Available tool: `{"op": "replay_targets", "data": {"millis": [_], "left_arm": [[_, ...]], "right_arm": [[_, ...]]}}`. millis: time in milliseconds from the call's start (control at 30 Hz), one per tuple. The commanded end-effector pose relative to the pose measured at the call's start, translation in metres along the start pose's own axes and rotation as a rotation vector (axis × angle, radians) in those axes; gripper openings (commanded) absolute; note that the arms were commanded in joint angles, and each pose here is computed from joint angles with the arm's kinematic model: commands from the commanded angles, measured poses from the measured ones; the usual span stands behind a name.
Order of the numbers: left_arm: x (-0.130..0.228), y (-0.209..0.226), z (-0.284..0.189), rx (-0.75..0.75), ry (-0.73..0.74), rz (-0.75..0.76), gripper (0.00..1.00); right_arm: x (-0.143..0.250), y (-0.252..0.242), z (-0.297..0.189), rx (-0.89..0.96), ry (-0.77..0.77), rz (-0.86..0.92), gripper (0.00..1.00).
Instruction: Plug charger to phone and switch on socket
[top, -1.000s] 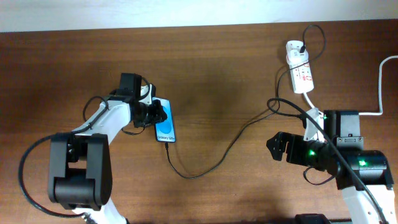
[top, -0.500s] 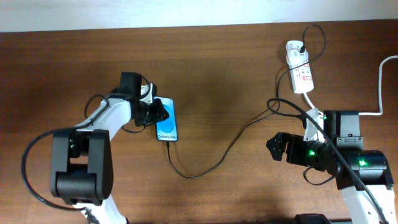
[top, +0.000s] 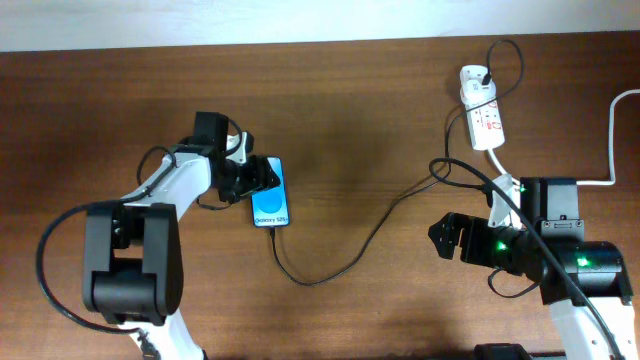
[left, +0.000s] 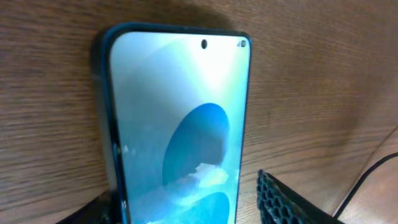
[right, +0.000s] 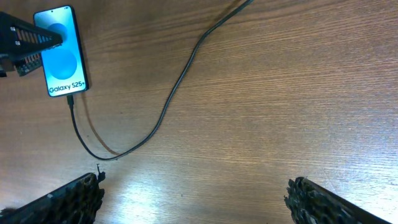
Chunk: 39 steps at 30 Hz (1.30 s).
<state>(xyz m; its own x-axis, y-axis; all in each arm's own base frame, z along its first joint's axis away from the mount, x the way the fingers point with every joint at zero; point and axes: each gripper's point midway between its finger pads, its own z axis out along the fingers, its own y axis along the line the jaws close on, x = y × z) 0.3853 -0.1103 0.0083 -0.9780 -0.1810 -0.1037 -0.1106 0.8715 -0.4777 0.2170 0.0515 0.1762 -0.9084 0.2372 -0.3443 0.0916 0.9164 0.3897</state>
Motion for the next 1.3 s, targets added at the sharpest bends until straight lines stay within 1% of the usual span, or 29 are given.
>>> {"op": "replay_targets", "data": {"millis": [0, 67, 100, 267, 367, 400, 533, 633, 700, 800, 867, 900, 1033, 1233, 1267], "left_arm": [[0.025, 0.059, 0.019, -0.183, 0.074, -0.080, 0.87], [0.024, 0.062, 0.017, -0.184, 0.072, -0.091, 0.92], [0.024, 0.064, 0.016, -0.185, 0.072, -0.096, 0.93], [0.024, 0.066, 0.015, -0.186, 0.074, -0.103, 0.96], [0.025, 0.066, 0.015, -0.187, 0.077, -0.104, 0.97], [0.025, 0.066, 0.014, -0.188, 0.078, -0.107, 1.00], [0.019, 0.067, 0.002, -0.191, 0.080, -0.132, 1.00], [0.009, 0.060, -0.026, -0.187, 0.050, -0.143, 1.00], [0.006, 0.047, -0.050, -0.178, 0.014, -0.128, 1.00], [0.012, 0.026, -0.092, -0.165, -0.039, -0.075, 1.00], [0.025, 0.011, -0.126, -0.161, -0.070, -0.015, 0.99], [0.030, 0.007, -0.140, -0.170, -0.090, 0.005, 0.97], [0.055, -0.002, -0.197, -0.235, -0.200, 0.041, 0.94], [0.101, -0.035, -0.281, -0.183, -0.475, 0.138, 0.94], [0.109, -0.038, -0.292, -0.184, -0.519, 0.151, 0.96]], "right_arm": [[-0.003, -0.001, -0.002, 0.008, -0.011, -0.008, 0.98], [-0.003, -0.001, -0.002, 0.008, -0.011, -0.008, 0.98], [-0.003, -0.002, -0.002, 0.008, -0.011, -0.008, 0.98], [-0.003, -0.001, -0.002, 0.008, -0.011, -0.008, 0.98], [-0.003, -0.001, -0.002, 0.008, -0.011, -0.008, 0.98], [-0.003, -0.001, -0.002, 0.008, -0.011, -0.008, 0.98], [-0.006, -0.002, -0.002, 0.011, -0.025, -0.012, 0.98], [-0.008, -0.001, -0.002, 0.007, -0.033, -0.007, 0.98], [-0.007, -0.001, -0.002, 0.008, -0.028, -0.005, 0.98], [-0.008, -0.001, -0.001, 0.009, -0.027, -0.005, 0.98], [-0.009, -0.002, 0.001, 0.010, -0.019, -0.002, 0.98], [-0.009, -0.003, 0.003, 0.012, -0.012, 0.001, 0.98], [-0.008, -0.005, 0.012, 0.015, 0.031, 0.016, 0.98], [-0.002, -0.002, 0.033, -0.029, 0.147, 0.057, 0.98], [0.000, 0.000, 0.036, -0.046, 0.166, 0.065, 0.98]]}}
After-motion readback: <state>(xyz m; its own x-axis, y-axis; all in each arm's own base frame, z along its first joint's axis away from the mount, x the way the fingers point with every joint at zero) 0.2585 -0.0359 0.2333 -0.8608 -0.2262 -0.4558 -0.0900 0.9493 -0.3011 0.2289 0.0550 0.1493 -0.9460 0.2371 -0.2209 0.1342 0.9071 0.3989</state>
